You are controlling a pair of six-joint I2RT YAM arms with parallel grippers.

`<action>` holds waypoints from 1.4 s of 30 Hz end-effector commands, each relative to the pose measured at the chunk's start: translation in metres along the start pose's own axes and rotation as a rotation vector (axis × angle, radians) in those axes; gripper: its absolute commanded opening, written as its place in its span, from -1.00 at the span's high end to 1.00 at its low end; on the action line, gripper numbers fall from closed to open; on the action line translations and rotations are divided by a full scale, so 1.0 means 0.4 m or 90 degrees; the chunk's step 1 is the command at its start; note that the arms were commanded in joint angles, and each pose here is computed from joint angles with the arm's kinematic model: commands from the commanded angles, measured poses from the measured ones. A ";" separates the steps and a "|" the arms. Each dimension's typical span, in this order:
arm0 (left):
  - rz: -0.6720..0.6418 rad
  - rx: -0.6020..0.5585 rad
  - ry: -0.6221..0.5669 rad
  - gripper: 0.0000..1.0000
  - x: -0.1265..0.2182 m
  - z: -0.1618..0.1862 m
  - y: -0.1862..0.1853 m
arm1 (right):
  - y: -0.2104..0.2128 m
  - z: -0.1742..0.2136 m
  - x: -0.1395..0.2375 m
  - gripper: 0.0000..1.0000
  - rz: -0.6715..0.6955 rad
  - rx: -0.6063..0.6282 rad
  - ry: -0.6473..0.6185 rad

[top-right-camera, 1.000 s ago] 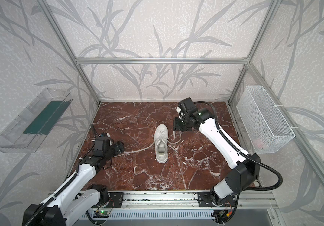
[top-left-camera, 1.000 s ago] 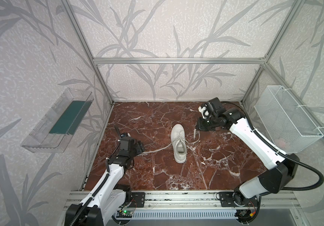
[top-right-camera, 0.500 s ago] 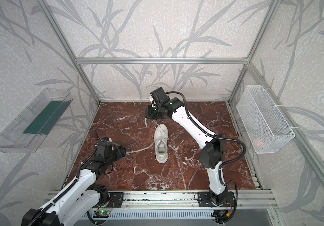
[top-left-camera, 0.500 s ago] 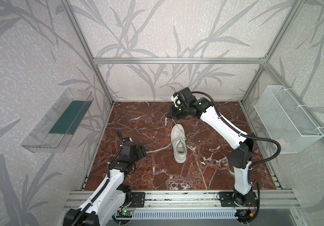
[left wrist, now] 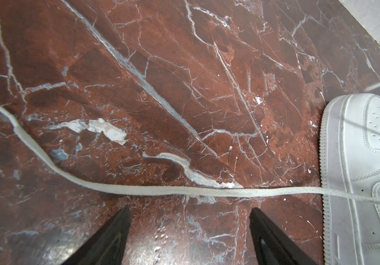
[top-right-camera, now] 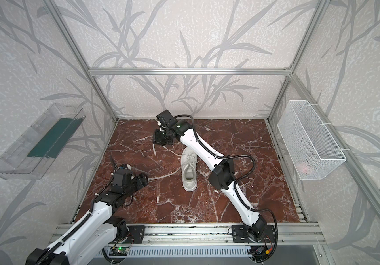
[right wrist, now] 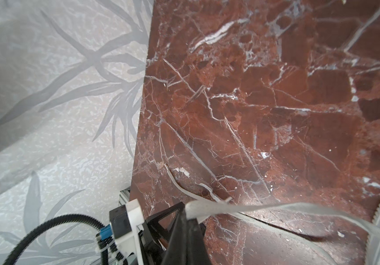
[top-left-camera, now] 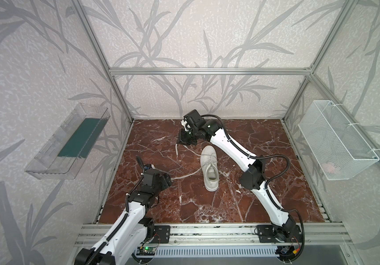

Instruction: Tie the shoes

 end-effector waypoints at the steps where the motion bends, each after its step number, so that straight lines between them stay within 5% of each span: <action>1: 0.001 0.014 0.003 -0.67 0.003 0.011 0.005 | -0.012 -0.002 -0.048 1.00 -0.018 -0.045 0.012; 11: 0.013 0.021 0.016 -0.67 0.000 0.021 0.000 | -0.082 0.020 -0.183 0.88 -0.014 -0.084 0.058; 13: 0.014 0.021 0.019 -0.67 -0.001 0.023 -0.001 | -0.088 0.027 -0.196 0.70 -0.018 -0.087 0.071; 16: 0.019 0.016 0.018 -0.67 0.003 0.020 -0.006 | -0.078 0.027 -0.195 0.05 -0.034 -0.073 0.076; 18: 0.024 0.014 0.015 -0.67 0.005 0.018 -0.009 | -0.058 0.018 -0.180 -0.15 -0.047 -0.065 0.063; 23: 0.024 -0.014 0.012 -0.66 0.008 0.001 -0.021 | -0.011 -0.008 -0.086 -0.36 -0.045 -0.022 0.012; 32: 0.037 -0.127 -0.003 -0.59 0.024 -0.067 -0.100 | -0.015 -0.027 0.156 -0.39 0.007 0.101 -0.059; 36: 0.028 -0.241 0.021 -0.59 0.021 -0.080 -0.150 | -0.080 -0.041 0.266 -0.37 0.033 0.119 -0.083; 42: 0.023 -0.278 0.098 -0.57 -0.006 -0.052 -0.192 | -0.235 -0.062 0.409 -0.36 0.035 0.096 -0.139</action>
Point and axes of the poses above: each gripper's point midway between its finger pads, its own x axis back along the fingers, its own y axis along the line the jaws close on, z = x × y, the point moved 3 cm from there along x, back along the fingers, and after that the axes turned 4 degrees about -x, right-handed, at the moved point
